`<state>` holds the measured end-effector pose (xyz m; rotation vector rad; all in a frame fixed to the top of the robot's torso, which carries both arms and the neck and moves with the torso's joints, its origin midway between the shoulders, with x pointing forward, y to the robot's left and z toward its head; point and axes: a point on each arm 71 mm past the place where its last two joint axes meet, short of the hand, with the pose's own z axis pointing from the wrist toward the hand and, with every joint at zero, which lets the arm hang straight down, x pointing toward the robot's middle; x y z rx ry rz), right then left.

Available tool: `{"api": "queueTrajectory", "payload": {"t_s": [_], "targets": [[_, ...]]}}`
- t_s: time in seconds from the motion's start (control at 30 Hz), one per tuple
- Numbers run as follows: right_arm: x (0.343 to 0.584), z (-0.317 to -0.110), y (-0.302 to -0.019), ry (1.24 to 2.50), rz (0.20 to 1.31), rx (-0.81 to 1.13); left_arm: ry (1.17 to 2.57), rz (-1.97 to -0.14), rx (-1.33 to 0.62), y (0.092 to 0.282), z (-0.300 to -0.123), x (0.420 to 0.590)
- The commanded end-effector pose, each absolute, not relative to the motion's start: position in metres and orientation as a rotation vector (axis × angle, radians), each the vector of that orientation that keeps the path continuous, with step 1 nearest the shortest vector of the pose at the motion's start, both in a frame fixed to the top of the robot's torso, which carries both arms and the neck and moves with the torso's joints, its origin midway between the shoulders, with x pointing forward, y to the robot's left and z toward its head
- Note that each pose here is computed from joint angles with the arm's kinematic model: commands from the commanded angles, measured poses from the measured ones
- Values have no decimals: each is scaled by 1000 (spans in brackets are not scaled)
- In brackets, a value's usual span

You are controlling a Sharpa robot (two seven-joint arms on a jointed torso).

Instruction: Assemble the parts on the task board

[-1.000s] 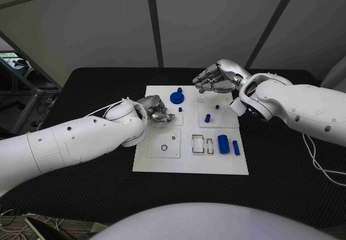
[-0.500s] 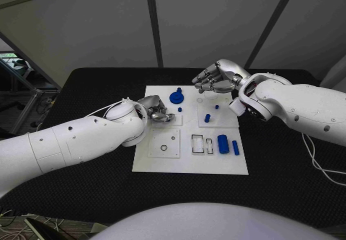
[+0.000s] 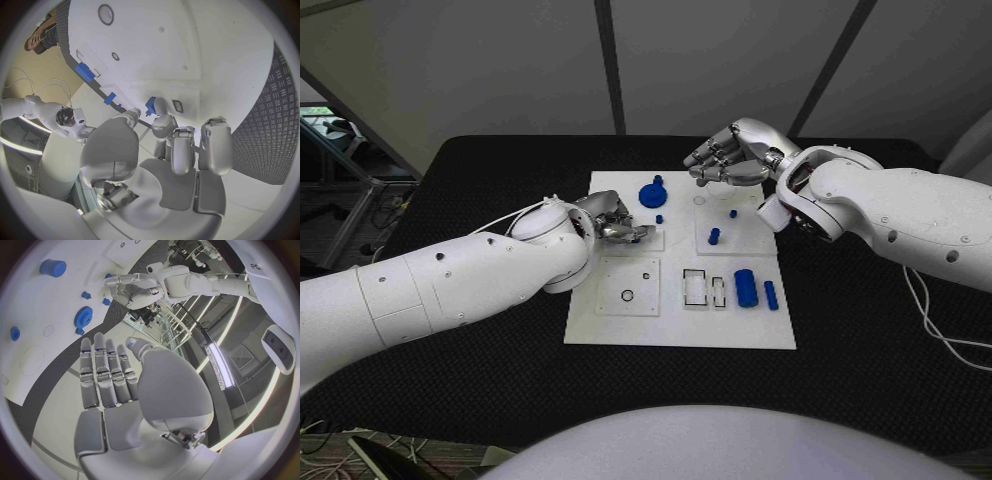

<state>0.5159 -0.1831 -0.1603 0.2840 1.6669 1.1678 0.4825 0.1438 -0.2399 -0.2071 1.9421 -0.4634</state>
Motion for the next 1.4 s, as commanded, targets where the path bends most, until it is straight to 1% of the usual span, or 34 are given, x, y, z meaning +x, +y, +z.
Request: {"api": "queueTrajectory", "payload": {"t_s": [0.03,0.33,0.7,1.03,1.23,1.4], "targets": [[516,-159,-183,1658,1174,278,1936,-468,-220,144,-239,483],[516,-159,-183,1658,1173,278,1923,-477,-231,144,-235,484],[516,-159,-184,1657,1171,281,1894,-498,-260,149,-217,491],[517,-160,-185,1656,1167,284,1894,-512,-267,154,-204,494],[517,-160,-186,1655,1164,286,1915,-532,-305,163,-197,498],[518,-160,-188,1650,1157,291,1947,-598,-385,175,-187,510]]}}
